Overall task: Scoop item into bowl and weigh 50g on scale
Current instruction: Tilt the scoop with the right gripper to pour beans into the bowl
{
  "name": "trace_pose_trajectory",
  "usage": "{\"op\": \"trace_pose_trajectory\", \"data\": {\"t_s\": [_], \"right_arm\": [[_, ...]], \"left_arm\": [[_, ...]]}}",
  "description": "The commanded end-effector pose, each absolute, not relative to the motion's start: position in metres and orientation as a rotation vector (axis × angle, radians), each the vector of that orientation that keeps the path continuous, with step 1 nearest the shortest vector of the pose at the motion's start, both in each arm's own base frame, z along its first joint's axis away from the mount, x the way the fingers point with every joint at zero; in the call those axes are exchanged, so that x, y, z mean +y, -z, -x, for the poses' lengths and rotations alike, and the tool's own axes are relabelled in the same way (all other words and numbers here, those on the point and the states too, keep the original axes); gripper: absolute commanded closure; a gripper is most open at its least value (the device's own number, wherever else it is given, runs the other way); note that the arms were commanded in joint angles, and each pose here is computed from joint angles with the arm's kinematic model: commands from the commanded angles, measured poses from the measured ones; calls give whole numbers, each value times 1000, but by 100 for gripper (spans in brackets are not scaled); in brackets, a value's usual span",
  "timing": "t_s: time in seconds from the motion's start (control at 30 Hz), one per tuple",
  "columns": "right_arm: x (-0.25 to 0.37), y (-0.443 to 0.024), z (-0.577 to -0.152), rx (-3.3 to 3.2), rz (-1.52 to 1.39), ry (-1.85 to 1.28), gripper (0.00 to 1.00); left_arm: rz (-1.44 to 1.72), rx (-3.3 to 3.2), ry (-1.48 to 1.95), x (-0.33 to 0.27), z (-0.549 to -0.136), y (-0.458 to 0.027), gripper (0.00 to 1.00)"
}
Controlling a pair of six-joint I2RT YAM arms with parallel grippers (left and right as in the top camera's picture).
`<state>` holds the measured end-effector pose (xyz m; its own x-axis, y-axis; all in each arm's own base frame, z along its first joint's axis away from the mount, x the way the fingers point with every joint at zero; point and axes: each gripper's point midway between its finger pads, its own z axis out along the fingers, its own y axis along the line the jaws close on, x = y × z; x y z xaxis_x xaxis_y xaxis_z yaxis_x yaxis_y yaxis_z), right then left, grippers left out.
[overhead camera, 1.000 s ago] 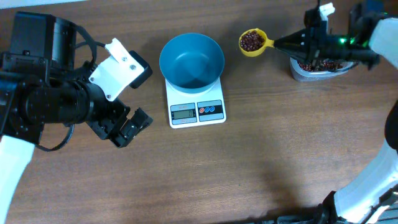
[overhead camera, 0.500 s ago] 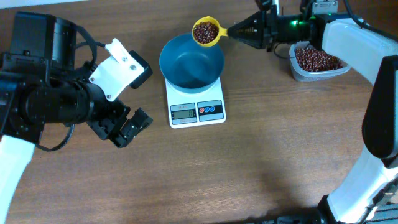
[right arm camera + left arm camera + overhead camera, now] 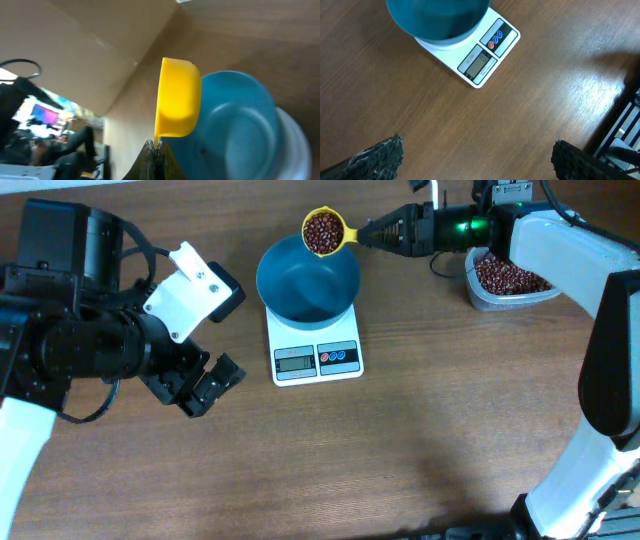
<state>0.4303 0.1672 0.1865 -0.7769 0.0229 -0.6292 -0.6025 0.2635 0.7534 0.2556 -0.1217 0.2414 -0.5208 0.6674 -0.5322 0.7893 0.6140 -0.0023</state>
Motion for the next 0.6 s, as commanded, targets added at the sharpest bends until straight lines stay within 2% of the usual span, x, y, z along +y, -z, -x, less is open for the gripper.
{"op": "trace_pose_trajectory", "data": {"t_s": [0.0,0.57], "right_arm": [[167,-193,-438,1997,568,-1411,96],[167,-190,-436,1838,822,-1239,96]], "left_arm": [[-1176,2331,346,-124,-254,-243,1],[-1176,2331,346,-124,-254,-243,1]]}}
